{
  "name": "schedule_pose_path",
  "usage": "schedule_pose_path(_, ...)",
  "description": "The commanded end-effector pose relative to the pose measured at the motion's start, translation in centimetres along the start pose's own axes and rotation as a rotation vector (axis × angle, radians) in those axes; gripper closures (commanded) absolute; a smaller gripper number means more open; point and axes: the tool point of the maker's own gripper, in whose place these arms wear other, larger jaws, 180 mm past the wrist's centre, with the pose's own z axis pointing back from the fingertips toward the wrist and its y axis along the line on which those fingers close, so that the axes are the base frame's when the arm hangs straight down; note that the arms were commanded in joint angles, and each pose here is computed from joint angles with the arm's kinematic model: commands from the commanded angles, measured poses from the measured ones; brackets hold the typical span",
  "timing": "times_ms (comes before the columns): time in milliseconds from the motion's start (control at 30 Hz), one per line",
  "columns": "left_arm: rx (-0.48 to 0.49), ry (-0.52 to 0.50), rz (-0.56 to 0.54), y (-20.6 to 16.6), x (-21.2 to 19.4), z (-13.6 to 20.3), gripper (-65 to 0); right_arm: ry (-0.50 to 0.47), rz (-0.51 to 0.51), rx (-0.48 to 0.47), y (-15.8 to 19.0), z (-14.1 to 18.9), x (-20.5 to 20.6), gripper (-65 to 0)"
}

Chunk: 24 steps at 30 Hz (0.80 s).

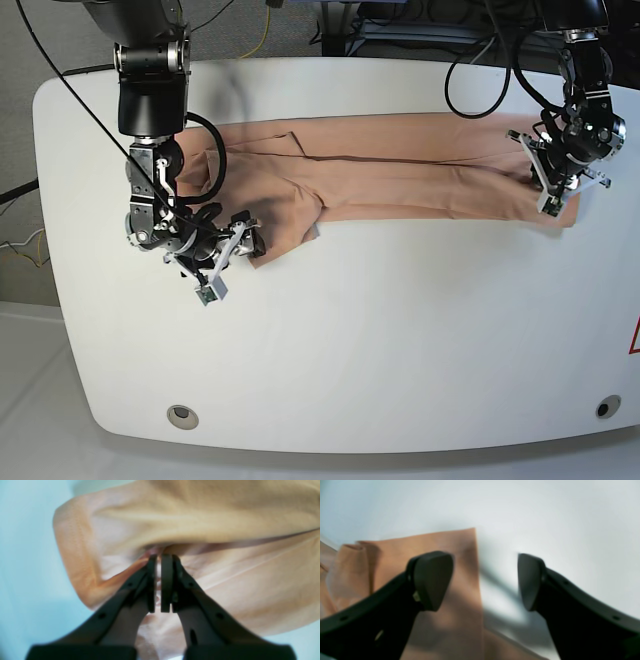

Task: Fold the T-shirt properly
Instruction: 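Close the right gripper on the flap edge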

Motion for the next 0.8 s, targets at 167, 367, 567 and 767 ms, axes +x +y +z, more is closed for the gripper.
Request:
schedule_pose_path(167,0.023,-0.032,-0.01,0.9,1.1,0.5,-2.2,-0.015,0.009,0.018,0.8,-0.1,0.8,-42.8)
schedule_pose_path(367,0.022,-0.031,-0.008,0.9,1.0,0.5,-2.2,0.019,0.071,0.048,2.8,-0.8,0.1,-42.7)
schedule_pose_path(567,0.023,-0.033,-0.008,0.9,1.0,0.5,-2.2,0.027,0.077,0.054,3.2,-0.8,-0.5,-42.6)
schedule_pose_path(767,0.023,-0.033,-0.008,0.9,1.0,0.5,-2.2,0.029,0.077,0.056,3.3,-0.8,-0.7,-42.5)
